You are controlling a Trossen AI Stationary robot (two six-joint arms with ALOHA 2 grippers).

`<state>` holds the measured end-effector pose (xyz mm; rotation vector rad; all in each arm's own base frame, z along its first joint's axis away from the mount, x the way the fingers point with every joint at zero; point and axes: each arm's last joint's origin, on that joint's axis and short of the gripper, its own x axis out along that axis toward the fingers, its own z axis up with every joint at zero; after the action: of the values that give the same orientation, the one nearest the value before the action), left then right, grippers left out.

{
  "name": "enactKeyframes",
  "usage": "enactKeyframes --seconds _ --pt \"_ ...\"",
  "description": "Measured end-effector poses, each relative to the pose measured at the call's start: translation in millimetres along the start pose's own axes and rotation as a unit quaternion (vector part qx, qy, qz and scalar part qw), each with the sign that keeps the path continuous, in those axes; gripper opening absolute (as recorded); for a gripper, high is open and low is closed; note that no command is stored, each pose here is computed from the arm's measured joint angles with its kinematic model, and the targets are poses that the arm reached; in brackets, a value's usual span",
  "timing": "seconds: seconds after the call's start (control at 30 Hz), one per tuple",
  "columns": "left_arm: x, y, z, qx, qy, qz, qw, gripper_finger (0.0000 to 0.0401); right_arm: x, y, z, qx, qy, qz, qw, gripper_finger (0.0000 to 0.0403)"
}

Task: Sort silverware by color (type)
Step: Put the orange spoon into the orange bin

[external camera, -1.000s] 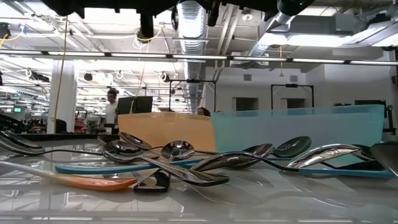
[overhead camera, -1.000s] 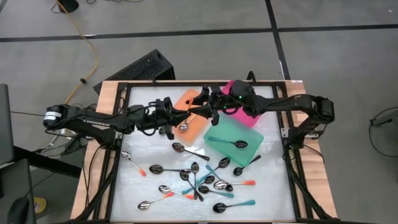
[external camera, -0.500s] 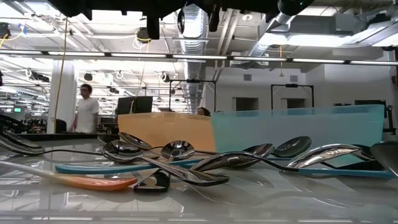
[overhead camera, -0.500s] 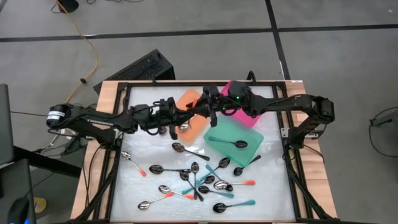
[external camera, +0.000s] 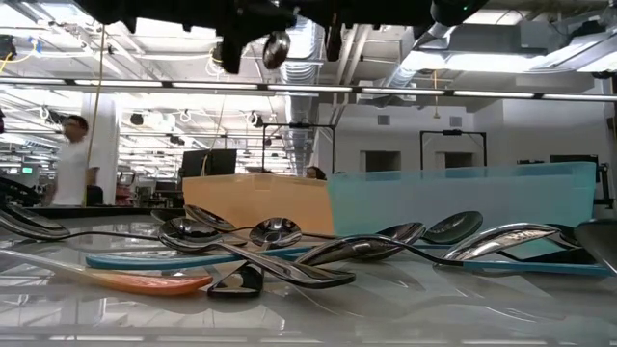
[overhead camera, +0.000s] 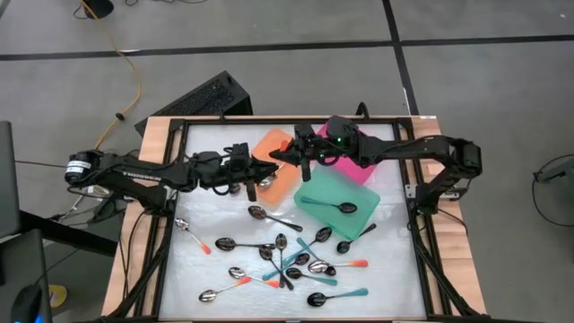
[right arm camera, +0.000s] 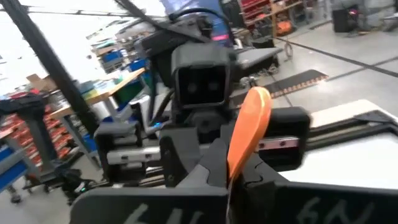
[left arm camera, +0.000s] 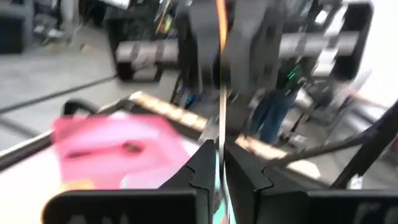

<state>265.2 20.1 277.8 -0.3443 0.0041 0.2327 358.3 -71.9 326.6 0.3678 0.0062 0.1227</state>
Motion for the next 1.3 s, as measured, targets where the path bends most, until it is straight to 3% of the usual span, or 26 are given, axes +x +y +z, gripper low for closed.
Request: enactKeyframes --seconds 0.2,0.3,0.6,0.8,0.97,1.03,1.3 --pt "-25.7 7.6 3.8 0.011 0.059 0.070 0.996 0.0071 -7.8 -17.8 2.3 0.008 0.015 -0.044 0.999 0.0003" --pt "-41.6 11.6 6.4 0.011 0.077 0.115 0.990 0.0090 -10.9 -26.5 -0.3 -0.006 0.030 -0.092 0.995 0.0003" --pt "-82.3 15.2 23.6 -0.007 0.059 0.160 0.985 0.0100 -7.0 -31.8 -21.9 -0.123 0.107 -0.177 0.971 0.0003" --pt "-89.7 17.4 25.9 -0.004 0.048 0.190 0.981 0.0100 -0.3 -34.0 -30.7 -0.199 0.134 -0.211 0.948 0.0003" --pt "-86.5 18.6 21.3 0.001 0.065 0.197 0.978 0.0100 17.9 -35.3 -37.8 -0.260 0.177 -0.228 0.921 0.0003" --pt "-84.3 18.8 19.7 -0.004 0.068 0.200 0.977 0.0100 25.1 -37.2 -49.3 -0.283 0.236 -0.228 0.901 0.0003" --pt "-87.4 20.2 20.1 -0.004 0.066 0.212 0.975 0.0100 73.9 -43.4 -67.7 -0.366 0.349 -0.219 0.835 0.0003"
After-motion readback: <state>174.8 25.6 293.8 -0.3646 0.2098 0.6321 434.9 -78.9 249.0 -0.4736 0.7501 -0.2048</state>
